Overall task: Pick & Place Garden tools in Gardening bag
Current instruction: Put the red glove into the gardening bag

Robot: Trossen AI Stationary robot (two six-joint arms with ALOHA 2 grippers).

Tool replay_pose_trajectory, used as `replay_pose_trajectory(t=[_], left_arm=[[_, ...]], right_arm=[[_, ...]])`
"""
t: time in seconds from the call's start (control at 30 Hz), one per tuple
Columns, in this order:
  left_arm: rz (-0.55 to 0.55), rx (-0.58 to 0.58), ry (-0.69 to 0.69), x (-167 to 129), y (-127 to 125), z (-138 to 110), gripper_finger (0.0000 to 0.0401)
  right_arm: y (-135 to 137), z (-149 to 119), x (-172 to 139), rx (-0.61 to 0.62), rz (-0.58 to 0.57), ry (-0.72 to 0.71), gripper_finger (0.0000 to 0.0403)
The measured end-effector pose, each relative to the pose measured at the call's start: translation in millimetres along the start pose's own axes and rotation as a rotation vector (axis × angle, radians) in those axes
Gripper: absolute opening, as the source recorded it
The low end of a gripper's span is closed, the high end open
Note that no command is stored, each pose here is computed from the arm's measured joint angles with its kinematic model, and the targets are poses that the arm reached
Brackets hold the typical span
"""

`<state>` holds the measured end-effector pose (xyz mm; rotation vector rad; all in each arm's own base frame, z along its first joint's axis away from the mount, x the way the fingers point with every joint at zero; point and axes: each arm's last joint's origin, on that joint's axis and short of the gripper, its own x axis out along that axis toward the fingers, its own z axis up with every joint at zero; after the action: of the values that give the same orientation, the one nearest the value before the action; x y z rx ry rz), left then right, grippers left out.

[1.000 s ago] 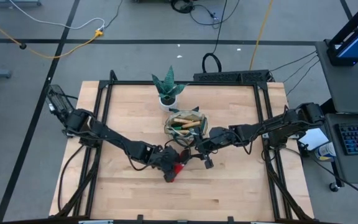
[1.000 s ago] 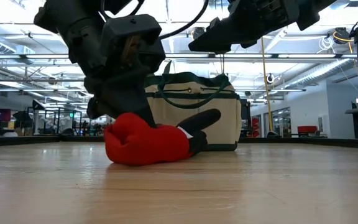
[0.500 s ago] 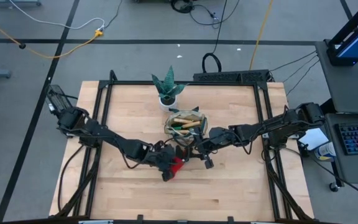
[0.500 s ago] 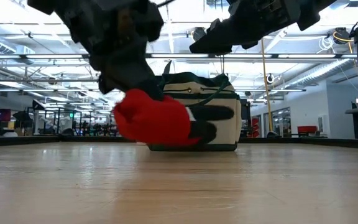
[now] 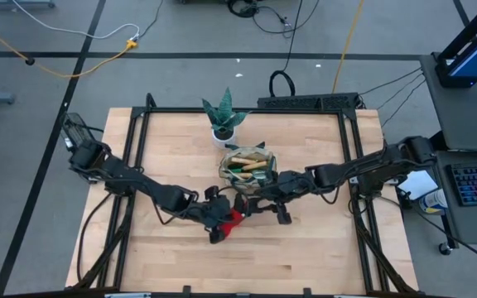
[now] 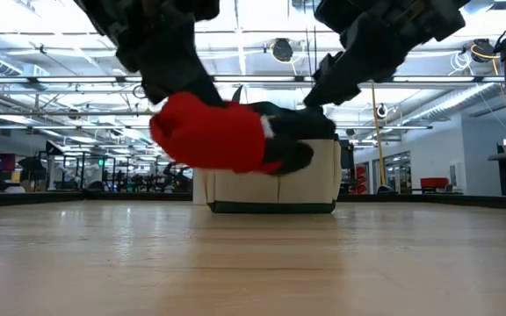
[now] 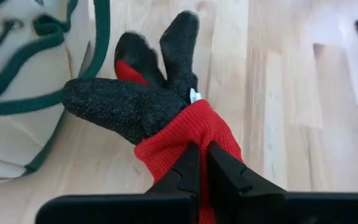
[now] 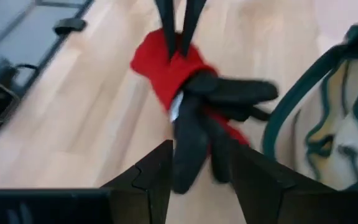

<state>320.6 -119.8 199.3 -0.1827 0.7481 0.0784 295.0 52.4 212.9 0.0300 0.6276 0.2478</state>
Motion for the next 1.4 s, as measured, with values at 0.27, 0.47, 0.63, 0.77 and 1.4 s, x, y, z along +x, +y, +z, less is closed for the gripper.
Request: replay_pose_trajectory(t=[0.27, 0.47, 0.63, 0.77, 1.4], left_arm=[[-0.020, 0.069, -0.009, -4, 0, 3, 0.0007], [-0.027, 0.078, -0.020, -7, 0, 5, 0.0012], [-0.088, 0.075, -0.048, -17, -3, 12, 0.0008], [-0.114, 0.112, -0.095, -31, -7, 23, 0.0008], [-0.154, 0.302, -0.235, -81, -4, 81, 0.0008]], right_arm=[[8, -7, -17, 0.072, 0.057, 0.110, 0.0145], [18, -10, -26, 0.087, 0.082, 0.110, 0.0142], [26, -25, -34, 0.117, 0.108, 0.098, 0.0140], [30, -36, -41, 0.159, 0.132, 0.036, 0.0139], [27, -69, -50, 0.226, 0.185, -0.181, 0.0139]])
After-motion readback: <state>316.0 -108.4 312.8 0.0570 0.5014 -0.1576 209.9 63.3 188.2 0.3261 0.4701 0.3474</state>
